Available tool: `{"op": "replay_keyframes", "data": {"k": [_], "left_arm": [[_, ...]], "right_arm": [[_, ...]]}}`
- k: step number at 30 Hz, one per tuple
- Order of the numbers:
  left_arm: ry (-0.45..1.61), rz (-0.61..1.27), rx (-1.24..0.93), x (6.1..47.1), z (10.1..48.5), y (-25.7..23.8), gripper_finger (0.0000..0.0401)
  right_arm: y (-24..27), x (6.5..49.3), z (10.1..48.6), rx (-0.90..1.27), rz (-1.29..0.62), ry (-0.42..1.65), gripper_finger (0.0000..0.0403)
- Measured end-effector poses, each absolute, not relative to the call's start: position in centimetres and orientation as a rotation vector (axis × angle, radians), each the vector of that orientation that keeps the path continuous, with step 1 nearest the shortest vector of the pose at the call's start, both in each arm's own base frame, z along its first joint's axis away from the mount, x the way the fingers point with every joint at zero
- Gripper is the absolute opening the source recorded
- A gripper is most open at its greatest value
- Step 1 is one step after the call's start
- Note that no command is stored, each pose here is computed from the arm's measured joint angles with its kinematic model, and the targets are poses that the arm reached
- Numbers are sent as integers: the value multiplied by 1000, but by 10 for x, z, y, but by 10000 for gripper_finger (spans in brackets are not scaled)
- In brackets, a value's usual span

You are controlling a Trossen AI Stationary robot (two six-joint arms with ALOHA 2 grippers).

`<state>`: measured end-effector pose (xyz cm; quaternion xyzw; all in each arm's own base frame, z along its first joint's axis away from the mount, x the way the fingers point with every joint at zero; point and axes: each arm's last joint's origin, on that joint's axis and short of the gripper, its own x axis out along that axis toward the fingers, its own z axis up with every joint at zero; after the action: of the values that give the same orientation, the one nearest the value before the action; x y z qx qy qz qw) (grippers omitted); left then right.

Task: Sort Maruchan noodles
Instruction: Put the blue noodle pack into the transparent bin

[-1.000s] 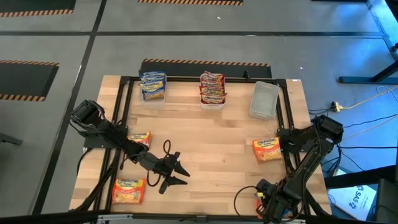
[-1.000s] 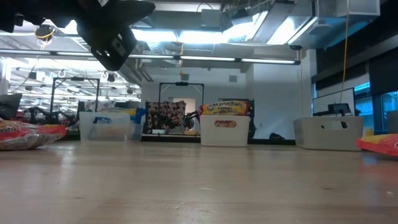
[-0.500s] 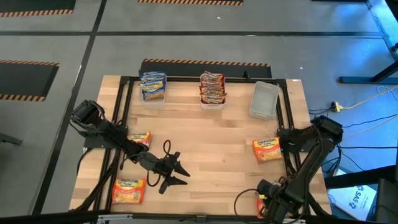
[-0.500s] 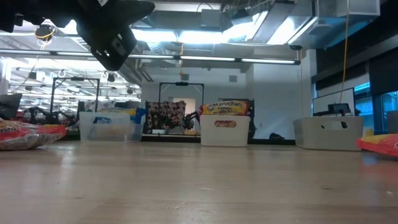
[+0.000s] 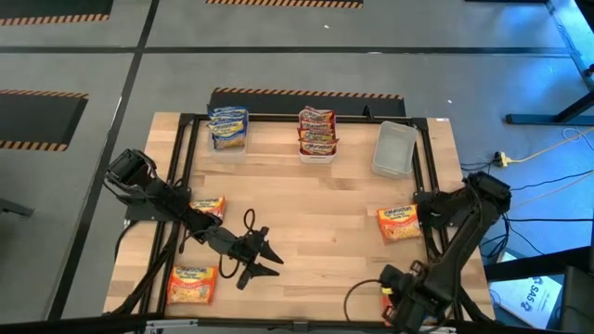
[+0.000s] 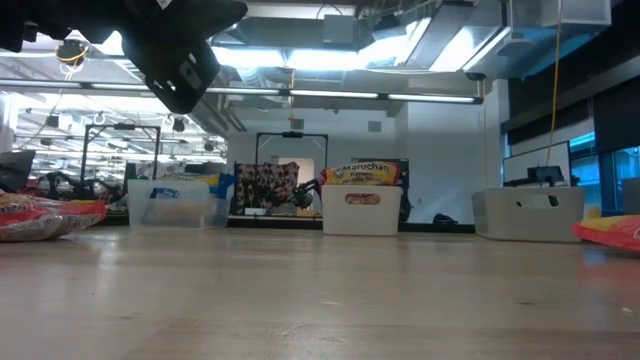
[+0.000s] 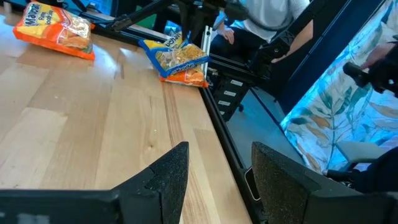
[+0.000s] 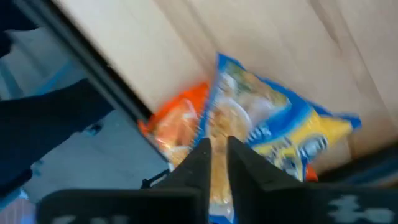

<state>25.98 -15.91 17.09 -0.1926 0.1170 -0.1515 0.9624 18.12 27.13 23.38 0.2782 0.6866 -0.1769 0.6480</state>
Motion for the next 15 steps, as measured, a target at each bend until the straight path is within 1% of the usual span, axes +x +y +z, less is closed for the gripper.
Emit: {"op": "replay_keyframes", "data": {"k": [5,9,12,15], "left_arm": [[238,-307,-389,260,171,-159,169],[238,-308,-389,260,171,-159,169],[238,-308,-389,260,171,-159,169],[238,-309,-389,260,171,-159,169]], "right_arm": [[273,160,219,649,-544,1611,129],[265,147,210,579,-654,1651,192],[256,144,211,553,-651,1625,222],[241,140,215,570,-626,1562,235]]}}
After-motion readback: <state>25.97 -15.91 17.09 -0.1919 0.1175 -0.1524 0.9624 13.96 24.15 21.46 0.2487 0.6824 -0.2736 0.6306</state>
